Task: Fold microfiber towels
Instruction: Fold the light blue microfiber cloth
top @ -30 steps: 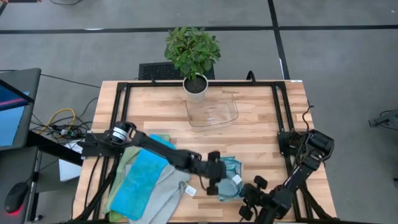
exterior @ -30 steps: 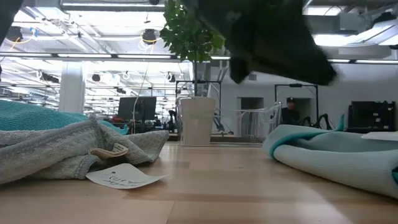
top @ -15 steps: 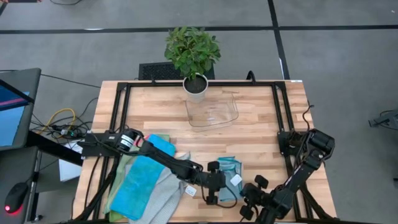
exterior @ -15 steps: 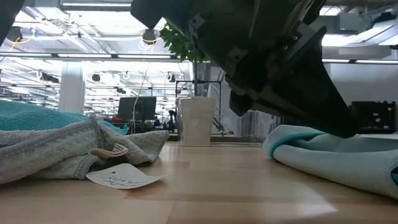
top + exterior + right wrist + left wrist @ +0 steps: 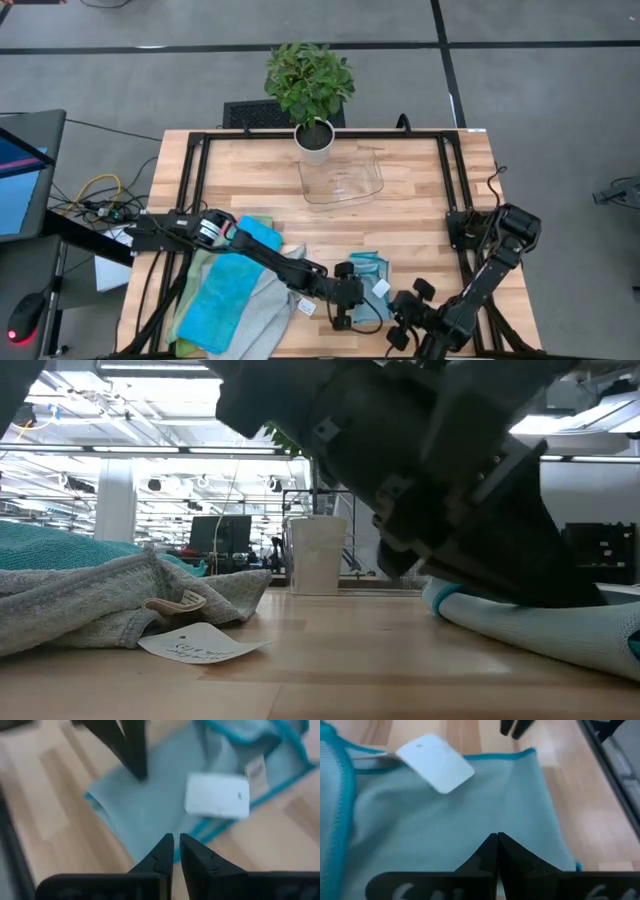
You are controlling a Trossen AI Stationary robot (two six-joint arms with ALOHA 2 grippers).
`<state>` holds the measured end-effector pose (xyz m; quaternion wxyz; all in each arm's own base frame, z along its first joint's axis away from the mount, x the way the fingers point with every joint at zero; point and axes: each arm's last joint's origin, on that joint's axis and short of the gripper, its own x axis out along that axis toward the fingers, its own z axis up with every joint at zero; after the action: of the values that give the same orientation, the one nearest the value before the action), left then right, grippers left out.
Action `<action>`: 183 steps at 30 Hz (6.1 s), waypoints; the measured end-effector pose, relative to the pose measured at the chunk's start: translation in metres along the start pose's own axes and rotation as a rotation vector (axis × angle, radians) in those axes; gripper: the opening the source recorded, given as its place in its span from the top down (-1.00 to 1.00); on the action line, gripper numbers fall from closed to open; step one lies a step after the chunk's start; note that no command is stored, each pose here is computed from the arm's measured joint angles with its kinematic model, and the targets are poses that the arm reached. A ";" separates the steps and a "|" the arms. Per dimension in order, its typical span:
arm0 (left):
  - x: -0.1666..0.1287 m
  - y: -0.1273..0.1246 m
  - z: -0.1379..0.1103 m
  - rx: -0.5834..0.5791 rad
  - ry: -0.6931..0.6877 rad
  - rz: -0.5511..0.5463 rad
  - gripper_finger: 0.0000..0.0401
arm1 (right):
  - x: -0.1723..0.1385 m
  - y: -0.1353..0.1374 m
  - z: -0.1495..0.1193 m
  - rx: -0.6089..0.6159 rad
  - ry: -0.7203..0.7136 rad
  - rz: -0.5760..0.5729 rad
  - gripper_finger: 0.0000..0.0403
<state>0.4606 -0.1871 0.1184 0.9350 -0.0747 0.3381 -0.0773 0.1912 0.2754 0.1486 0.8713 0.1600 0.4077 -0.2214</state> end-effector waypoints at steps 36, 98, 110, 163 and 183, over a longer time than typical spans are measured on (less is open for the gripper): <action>0.003 0.004 -0.006 -0.068 0.017 0.047 0.99 | 0.062 -0.073 0.004 -0.023 -0.072 -0.184 0.87; 0.003 0.004 -0.006 -0.068 0.021 0.060 0.99 | 0.049 -0.057 0.040 -0.610 -0.169 -0.060 0.44; 0.003 0.005 -0.006 -0.067 0.019 0.067 0.99 | 0.078 -0.067 0.056 -0.629 -0.122 0.066 0.44; 0.002 0.005 -0.007 -0.073 0.019 0.093 0.99 | 0.101 -0.078 0.068 -0.664 -0.058 0.144 0.50; 0.002 0.005 -0.007 -0.088 0.019 0.101 0.99 | 0.098 -0.085 0.076 -0.518 -0.025 0.126 0.93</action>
<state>0.4582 -0.1829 0.1101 0.9302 -0.0978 0.3535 -0.0157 0.2521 0.1427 0.1107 0.9003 -0.0462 0.4290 -0.0569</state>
